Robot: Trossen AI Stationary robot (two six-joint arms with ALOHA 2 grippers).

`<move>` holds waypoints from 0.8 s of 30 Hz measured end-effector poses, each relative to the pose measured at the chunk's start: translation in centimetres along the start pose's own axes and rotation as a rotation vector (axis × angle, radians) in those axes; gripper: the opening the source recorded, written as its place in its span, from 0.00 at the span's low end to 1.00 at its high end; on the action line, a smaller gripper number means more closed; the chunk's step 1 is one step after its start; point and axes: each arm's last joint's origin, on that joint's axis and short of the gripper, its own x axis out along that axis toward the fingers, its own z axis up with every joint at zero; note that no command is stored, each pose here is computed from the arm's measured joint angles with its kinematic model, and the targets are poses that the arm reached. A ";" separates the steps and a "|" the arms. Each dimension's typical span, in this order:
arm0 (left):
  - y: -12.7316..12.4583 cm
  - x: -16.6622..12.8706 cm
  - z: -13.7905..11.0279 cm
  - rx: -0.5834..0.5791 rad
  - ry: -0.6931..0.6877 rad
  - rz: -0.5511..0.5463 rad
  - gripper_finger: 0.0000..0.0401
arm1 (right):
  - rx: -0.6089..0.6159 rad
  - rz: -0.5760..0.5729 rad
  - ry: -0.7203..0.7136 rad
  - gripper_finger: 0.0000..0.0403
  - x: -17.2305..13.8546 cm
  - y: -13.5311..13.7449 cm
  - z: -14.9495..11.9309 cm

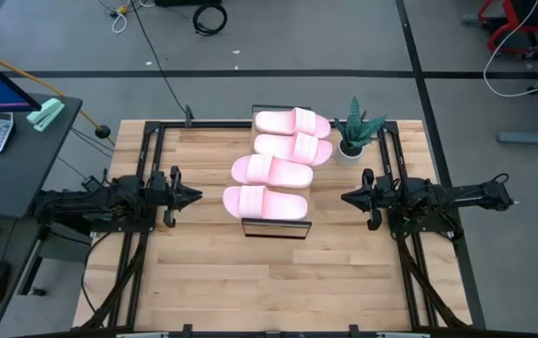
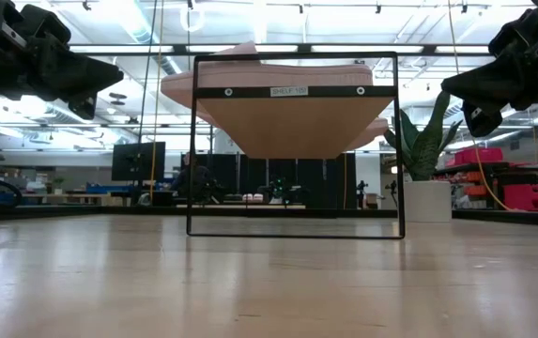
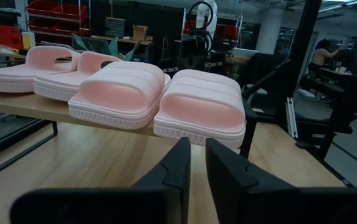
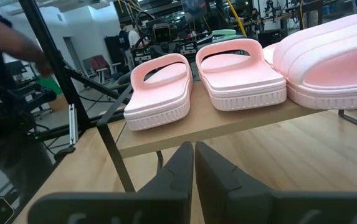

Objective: Pick and place slides into the shelf
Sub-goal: Return to Home Position

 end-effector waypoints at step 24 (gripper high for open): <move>0.0 0.0 0.0 0.000 0.000 0.000 0.13 | 0.000 0.000 0.000 0.06 0.0 0.0 0.0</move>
